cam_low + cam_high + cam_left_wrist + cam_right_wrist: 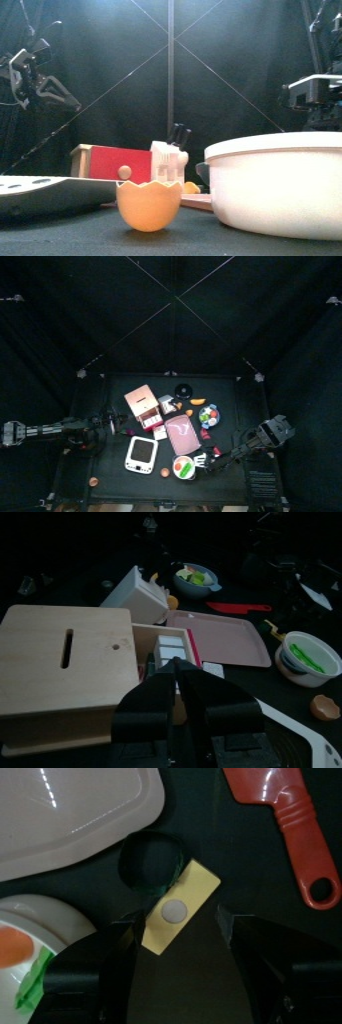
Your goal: Grab egg block
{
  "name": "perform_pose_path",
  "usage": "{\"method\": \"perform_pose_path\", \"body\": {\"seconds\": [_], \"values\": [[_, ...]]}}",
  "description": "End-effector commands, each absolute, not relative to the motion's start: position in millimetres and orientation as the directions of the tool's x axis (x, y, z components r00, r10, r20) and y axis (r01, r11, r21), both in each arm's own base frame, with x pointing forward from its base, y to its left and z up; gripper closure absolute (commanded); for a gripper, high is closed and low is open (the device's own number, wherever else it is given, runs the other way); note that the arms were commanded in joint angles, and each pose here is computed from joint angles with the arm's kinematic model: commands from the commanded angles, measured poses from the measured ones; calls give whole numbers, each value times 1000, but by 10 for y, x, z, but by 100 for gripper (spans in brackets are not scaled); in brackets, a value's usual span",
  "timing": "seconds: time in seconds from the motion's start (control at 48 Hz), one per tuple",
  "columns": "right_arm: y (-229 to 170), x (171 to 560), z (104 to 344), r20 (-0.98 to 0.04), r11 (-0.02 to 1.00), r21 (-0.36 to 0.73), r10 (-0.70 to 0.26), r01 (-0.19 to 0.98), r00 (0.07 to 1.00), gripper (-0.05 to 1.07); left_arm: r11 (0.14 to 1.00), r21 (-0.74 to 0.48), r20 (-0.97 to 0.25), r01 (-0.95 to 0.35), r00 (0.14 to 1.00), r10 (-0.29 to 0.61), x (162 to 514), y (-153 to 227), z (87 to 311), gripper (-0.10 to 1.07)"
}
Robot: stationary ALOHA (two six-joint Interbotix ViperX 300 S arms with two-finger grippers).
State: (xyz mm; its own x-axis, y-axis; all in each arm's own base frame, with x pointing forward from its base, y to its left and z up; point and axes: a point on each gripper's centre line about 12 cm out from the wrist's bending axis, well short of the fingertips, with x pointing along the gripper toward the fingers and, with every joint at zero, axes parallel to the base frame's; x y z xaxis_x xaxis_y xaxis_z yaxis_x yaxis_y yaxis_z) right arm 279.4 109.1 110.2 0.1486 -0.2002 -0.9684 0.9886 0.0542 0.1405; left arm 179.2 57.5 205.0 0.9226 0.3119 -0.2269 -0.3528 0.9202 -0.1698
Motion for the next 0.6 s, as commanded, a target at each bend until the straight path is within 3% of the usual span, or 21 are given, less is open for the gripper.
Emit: {"method": "perform_pose_path", "body": {"seconds": [0.0, 0.583], "values": [[1048, 2857, 1124, -966, 46, 168, -191, 985, 174, 10, 920, -172, -203, -352, 926, 317, 1820, 589, 2122, 47], [1065, 2663, 910, -984, 11, 104, -147, 995, 105, 14, 920, -172, -205, -353, 926, 317, 1818, 588, 2116, 47]]}}
